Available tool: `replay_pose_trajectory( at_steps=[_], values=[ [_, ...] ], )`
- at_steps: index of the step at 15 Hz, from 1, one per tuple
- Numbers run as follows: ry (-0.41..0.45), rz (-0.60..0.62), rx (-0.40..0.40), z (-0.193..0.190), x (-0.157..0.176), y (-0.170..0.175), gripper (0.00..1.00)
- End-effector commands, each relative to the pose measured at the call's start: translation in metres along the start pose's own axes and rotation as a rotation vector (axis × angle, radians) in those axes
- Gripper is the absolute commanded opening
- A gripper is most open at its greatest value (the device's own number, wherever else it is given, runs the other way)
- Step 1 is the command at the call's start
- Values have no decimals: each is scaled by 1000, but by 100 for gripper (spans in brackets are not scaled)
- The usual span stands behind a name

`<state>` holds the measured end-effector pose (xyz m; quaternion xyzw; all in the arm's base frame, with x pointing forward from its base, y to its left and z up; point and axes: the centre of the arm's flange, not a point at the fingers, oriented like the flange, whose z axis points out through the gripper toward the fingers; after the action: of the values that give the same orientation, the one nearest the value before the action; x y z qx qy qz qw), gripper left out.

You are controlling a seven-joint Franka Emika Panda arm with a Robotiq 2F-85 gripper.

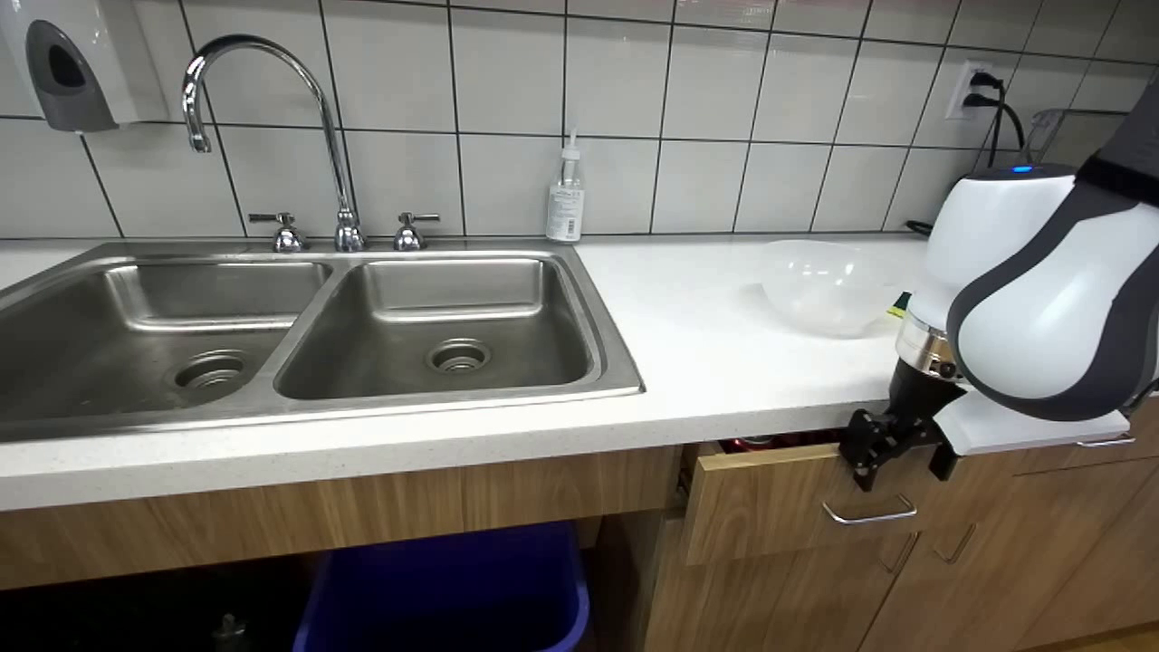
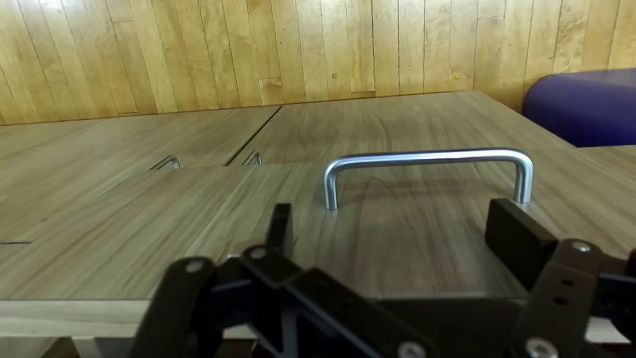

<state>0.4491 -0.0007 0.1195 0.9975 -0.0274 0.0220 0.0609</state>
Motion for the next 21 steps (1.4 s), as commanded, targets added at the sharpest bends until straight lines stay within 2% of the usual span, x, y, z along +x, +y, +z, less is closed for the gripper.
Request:
replay_pose_trajectory(
  at_steps=[1,9,16,21],
  values=[
    [117,49,8,-4,39,-4,100],
    [113,54,14,-9,47,-1,100],
    [-11,-1,21,-14,53,4,100],
    [-35,-21,29,-20,56,7,100]
  ],
)
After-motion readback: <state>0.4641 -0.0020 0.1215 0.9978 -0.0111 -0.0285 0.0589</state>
